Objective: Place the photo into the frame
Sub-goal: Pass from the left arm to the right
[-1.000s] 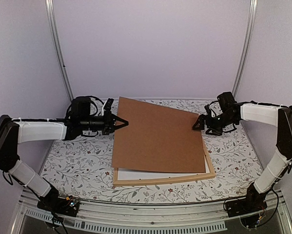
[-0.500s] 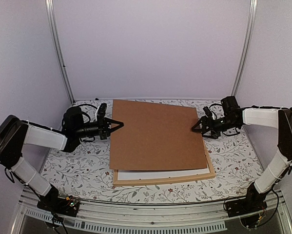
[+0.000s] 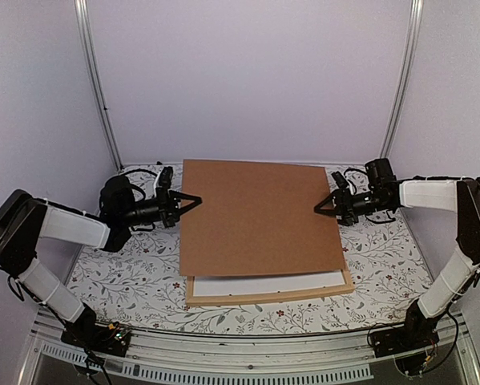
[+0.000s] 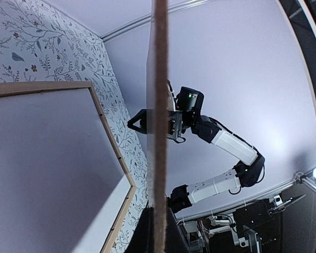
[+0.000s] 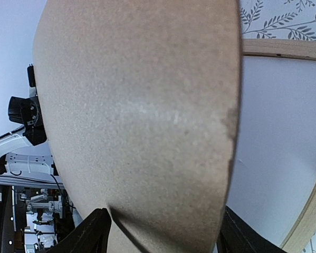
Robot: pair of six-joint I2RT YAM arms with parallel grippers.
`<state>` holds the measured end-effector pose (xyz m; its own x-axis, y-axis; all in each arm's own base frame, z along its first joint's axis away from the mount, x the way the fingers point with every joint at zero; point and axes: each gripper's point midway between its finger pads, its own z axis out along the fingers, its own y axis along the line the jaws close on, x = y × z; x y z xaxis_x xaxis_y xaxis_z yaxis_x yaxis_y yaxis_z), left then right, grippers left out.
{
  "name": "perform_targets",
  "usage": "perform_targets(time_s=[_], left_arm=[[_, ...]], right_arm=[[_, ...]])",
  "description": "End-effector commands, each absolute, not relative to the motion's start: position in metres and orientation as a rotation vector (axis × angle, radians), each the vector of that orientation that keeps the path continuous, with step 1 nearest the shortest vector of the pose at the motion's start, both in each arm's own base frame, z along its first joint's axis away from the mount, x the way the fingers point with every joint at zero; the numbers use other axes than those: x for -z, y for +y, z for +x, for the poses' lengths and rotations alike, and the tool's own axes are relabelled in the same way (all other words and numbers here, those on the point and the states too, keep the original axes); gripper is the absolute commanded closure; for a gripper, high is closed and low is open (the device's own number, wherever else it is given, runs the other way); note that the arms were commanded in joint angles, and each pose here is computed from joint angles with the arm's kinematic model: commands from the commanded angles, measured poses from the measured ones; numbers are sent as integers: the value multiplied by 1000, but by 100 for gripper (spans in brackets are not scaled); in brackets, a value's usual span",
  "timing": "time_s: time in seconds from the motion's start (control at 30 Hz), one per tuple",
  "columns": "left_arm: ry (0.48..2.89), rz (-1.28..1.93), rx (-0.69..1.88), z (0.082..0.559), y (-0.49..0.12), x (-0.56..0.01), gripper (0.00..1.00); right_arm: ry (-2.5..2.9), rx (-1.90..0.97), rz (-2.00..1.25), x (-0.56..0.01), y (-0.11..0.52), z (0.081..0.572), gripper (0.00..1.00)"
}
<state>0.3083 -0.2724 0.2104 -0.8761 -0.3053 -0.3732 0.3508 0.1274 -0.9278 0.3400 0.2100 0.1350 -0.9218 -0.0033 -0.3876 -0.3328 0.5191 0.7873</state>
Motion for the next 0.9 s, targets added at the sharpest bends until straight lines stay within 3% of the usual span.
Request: perform_targets(time_s=[0.0,0.27,0.73,0.87], left_arm=[[1844,57,1786,313,-263,-221,100],[1917,-1,1737,320,-260,-189,100],[1990,-49,1735,322,-261,-151,94],[2004,-58,1720,324,-260,-144,88]], right_arm=[[2357,-1491,-314,-145,211,334,34],[2306,-1568,-335,-156,207,330,64],[2250,-1654,-379,-168,204,322,99],[2242,-1666,-380,-171,203,319,100]])
